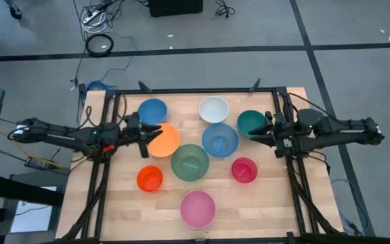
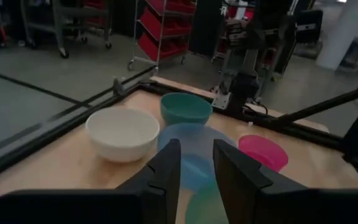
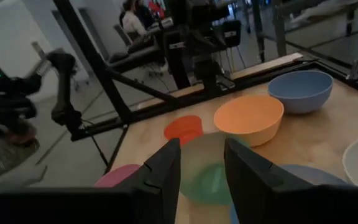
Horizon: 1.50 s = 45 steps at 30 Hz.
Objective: Nest bowls inside each other
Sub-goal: Stack the blue bowl on top of the green bowl
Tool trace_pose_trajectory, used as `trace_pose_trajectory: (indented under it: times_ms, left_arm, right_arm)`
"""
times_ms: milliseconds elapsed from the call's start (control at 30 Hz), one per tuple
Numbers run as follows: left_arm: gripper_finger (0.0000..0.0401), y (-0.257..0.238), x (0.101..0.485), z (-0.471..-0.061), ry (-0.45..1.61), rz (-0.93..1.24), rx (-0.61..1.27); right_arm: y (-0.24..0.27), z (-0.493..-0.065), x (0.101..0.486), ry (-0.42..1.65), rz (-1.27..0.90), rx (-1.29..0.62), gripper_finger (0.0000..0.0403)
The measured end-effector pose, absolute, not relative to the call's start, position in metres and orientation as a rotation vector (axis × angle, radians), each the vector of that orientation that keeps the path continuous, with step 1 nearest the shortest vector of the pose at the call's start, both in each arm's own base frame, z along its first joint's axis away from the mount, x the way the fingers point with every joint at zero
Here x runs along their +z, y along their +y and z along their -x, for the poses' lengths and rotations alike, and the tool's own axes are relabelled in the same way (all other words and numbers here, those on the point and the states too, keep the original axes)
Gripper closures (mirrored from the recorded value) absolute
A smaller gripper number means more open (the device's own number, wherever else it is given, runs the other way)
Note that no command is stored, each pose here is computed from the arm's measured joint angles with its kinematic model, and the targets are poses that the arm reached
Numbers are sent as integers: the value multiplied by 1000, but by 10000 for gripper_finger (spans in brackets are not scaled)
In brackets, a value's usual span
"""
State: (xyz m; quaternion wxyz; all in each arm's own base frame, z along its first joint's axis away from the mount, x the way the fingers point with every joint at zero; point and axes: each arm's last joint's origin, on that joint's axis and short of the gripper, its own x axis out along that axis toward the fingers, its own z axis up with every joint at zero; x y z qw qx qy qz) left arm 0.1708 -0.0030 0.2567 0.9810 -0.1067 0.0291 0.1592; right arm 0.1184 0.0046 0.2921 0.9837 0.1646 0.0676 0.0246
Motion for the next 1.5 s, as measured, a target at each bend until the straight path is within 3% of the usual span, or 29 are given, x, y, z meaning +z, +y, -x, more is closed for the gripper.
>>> trace_pose_trajectory:
  times_ms: [267,367,567,800,1033,1500]
  left_arm:
    - [297,-6,280,-207,-102,258,293]
    - [297,-7,282,-213,-111,259,287]
    - [297,-11,278,-218,-71,197,177]
    - [297,-11,284,-218,-132,203,163]
    - [297,-11,294,-218,-246,223,152]
    - [297,-12,290,-221,-221,231,132]
  right_arm:
    - [6,-135,308,15,-384,82,288]
    - [7,-138,317,-65,-485,122,288]
    - [6,-138,322,-120,-427,136,288]
    - [9,-144,317,-69,-412,167,288]
    - [7,-158,303,35,-416,76,288]
    - [6,-167,294,104,-385,37,288]
